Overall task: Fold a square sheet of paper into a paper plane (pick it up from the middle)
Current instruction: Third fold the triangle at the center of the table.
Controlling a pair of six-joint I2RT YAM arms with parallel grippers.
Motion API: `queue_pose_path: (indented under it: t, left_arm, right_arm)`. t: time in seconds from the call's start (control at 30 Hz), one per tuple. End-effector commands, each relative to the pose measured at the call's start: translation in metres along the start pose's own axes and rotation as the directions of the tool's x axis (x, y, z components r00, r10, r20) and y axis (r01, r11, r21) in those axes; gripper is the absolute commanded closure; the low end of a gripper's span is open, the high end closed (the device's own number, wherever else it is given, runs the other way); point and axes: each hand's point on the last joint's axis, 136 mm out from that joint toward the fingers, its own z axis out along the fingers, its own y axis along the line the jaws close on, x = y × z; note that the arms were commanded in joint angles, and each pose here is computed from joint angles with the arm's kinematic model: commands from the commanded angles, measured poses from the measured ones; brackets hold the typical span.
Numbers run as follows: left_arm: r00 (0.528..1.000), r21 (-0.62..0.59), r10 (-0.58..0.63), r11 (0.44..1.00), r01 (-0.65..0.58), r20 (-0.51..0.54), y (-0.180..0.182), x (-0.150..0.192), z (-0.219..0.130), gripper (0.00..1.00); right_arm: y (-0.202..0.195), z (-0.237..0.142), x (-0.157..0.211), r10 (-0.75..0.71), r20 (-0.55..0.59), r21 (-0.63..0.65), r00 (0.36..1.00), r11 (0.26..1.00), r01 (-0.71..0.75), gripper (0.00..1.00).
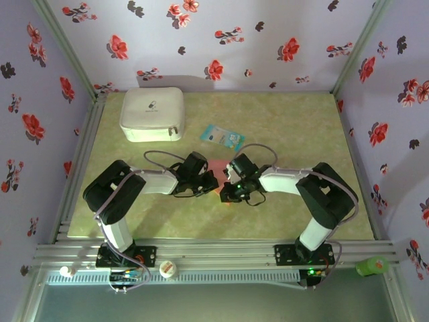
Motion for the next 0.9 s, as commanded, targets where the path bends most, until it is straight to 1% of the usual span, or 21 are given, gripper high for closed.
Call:
queue_pose_path:
  t: [0.0, 0.23, 0.37, 0.43, 0.53, 0.63, 0.77, 0.87]
  left_arm:
    - [1.000, -0.120, -0.019, 0.993, 0.016, -0.023, 0.039, 0.012, 0.008, 1.00]
    - [0.999, -0.127, -0.033, 0.992, 0.030, -0.020, 0.043, 0.011, 0.009, 1.00]
    - [0.999, -0.129, -0.036, 0.991, 0.033, -0.020, 0.044, 0.011, 0.009, 1.00]
    - [0.999, -0.130, -0.036, 0.991, 0.034, -0.020, 0.044, 0.011, 0.009, 1.00]
    - [0.999, -0.132, -0.034, 0.991, 0.031, -0.021, 0.045, 0.011, 0.009, 1.00]
    - [0.999, -0.132, -0.033, 0.991, 0.030, -0.021, 0.044, 0.011, 0.008, 1.00]
    - [0.999, -0.129, -0.028, 0.991, 0.025, -0.023, 0.043, 0.011, 0.009, 1.00]
    - [1.000, -0.131, -0.013, 0.991, 0.009, -0.025, 0.041, 0.010, 0.008, 1.00]
  right_arm:
    - [-0.007, 0.000, 0.018, 0.041, -0.044, 0.018, 0.998, 0.999, -0.040, 0.87]
    - [-0.014, -0.002, 0.029, 0.060, -0.047, 0.026, 0.997, 0.998, -0.058, 0.86]
    - [-0.015, -0.005, 0.034, 0.062, -0.042, 0.018, 0.997, 0.998, -0.061, 0.92]
    - [-0.015, -0.004, 0.037, 0.068, -0.040, 0.007, 0.997, 0.998, -0.068, 0.92]
    - [-0.024, -0.005, 0.042, 0.079, -0.046, 0.037, 0.996, 0.996, -0.077, 0.94]
    - [-0.025, -0.008, 0.046, 0.083, -0.037, 0.037, 0.996, 0.996, -0.081, 0.97]
    - [-0.005, -0.022, 0.038, 0.063, -0.006, -0.026, 0.998, 0.998, -0.063, 0.98]
    - [0.017, -0.040, 0.022, 0.044, 0.075, -0.094, 0.996, 0.995, -0.037, 0.98]
